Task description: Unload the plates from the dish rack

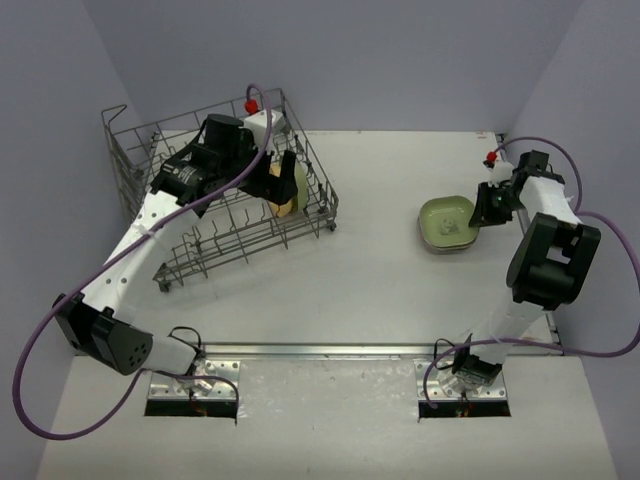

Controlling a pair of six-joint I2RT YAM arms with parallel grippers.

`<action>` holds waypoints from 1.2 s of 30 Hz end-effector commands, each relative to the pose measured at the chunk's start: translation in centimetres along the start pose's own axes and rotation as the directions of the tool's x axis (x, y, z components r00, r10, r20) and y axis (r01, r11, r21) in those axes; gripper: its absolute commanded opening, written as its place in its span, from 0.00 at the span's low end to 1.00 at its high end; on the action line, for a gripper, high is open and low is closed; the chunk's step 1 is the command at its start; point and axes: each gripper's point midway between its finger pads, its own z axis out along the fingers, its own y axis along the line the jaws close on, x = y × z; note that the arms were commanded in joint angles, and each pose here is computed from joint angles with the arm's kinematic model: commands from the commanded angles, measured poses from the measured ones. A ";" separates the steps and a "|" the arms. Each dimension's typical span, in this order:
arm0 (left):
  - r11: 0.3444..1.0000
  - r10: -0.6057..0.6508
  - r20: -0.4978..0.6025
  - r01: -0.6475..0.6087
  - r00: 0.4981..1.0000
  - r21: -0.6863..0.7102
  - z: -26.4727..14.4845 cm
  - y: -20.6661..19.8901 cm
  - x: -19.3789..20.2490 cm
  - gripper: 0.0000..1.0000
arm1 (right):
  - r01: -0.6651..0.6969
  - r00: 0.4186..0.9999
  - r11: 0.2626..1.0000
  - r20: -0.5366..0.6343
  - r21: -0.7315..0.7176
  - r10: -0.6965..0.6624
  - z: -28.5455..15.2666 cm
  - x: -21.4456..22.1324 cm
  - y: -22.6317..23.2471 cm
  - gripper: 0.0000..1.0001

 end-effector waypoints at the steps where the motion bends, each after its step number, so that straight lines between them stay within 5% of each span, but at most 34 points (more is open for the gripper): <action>1: 1.000 -0.025 0.058 0.024 0.998 0.019 -0.7 -0.3 -1.0 1.00 | 0.066 0.994 0.998 0.089 0.024 -0.068 -1.2 -2.9 -0.3 0.28; 4: 0.997 -0.074 0.077 0.075 0.994 -0.017 -0.6 0.8 -1.7 1.00 | 0.095 0.987 0.995 0.123 0.042 -0.099 -2.4 -3.4 0.1 0.69; 7: 0.993 -0.109 0.095 0.112 0.989 -0.026 -0.8 1.7 -2.3 1.00 | 0.122 0.976 0.990 0.171 0.068 -0.132 -3.9 -4.4 0.7 0.86; 13: 0.957 -0.287 0.092 0.289 0.954 -0.003 -0.1 4.5 -2.4 0.99 | 0.157 0.938 0.985 0.303 0.070 -0.171 -9.3 -8.0 4.2 0.88; 17: 0.921 -0.390 0.098 0.385 0.916 0.061 1.4 5.9 -2.4 0.77 | 0.176 0.915 0.984 0.363 0.039 -0.178 -12.1 -8.8 7.3 0.88; 24: 0.878 -0.476 0.108 0.464 0.873 0.119 4.6 7.2 -1.2 0.59 | 0.217 0.897 0.976 0.394 0.004 -0.201 -13.8 -6.8 11.2 0.91; 27: 0.882 -0.467 0.133 0.448 0.874 0.148 6.1 7.8 -0.9 0.50 | 0.217 0.902 0.976 0.388 -0.023 -0.191 -14.0 -6.0 12.1 0.91; 36: 0.909 -0.411 0.122 0.397 0.904 0.125 10.9 9.8 3.6 0.49 | 0.203 0.914 0.977 0.371 -0.064 -0.166 -13.9 -4.4 13.0 0.92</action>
